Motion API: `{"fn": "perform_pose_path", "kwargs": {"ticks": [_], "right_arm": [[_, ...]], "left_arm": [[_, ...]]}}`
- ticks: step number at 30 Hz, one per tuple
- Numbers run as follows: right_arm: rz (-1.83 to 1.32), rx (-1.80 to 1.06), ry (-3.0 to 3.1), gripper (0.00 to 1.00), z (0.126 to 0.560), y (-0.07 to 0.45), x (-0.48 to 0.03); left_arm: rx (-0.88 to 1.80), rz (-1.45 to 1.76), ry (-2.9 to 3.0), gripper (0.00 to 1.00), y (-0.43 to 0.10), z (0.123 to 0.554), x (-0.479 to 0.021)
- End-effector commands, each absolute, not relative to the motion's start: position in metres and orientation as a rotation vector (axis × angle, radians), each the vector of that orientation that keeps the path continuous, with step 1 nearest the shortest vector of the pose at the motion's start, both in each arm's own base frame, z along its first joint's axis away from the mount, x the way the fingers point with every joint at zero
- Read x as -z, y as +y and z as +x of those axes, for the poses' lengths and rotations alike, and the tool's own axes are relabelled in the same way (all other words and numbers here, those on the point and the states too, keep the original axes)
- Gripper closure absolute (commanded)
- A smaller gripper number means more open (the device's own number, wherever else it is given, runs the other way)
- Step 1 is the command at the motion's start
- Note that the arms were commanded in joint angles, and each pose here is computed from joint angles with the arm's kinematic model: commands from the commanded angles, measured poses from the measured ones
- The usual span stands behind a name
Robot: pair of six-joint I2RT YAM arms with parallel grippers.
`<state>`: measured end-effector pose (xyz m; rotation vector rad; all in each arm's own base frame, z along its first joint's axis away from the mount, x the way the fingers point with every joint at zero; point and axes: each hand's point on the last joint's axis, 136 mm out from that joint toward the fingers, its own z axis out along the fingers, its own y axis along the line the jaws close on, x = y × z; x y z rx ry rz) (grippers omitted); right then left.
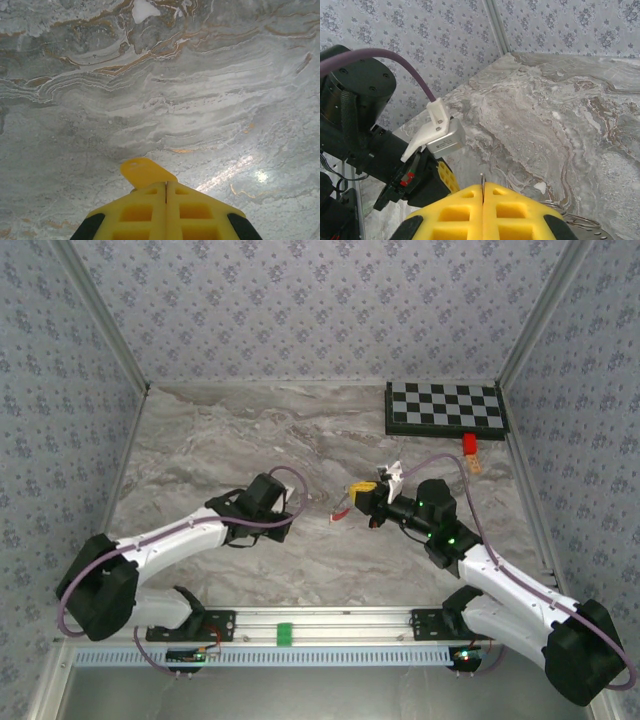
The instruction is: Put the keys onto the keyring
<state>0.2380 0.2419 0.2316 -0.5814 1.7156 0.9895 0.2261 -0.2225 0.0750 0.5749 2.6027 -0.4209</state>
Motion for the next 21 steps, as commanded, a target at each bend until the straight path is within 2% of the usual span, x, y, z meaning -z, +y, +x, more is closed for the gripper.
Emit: {"fn": "perform_pose_path", "kwargs": {"ticks": [1,19,21], "right_arm": [[-0.584,-0.986,1.679,1.0,0.238,0.244,-0.238],[-0.587,-0.976,1.698,1.0,0.242,0.245,-0.232],[-0.586,-0.973,1.698,1.0,0.242,0.245,-0.233]], "left_arm": [[0.399,0.565,2.627,0.98,-0.221,0.225,-0.065],[0.417,0.618,2.652,0.97,-0.248,0.244,-0.045],[0.425,0.619,2.656,0.92,-0.25,0.244,-0.044]]}}
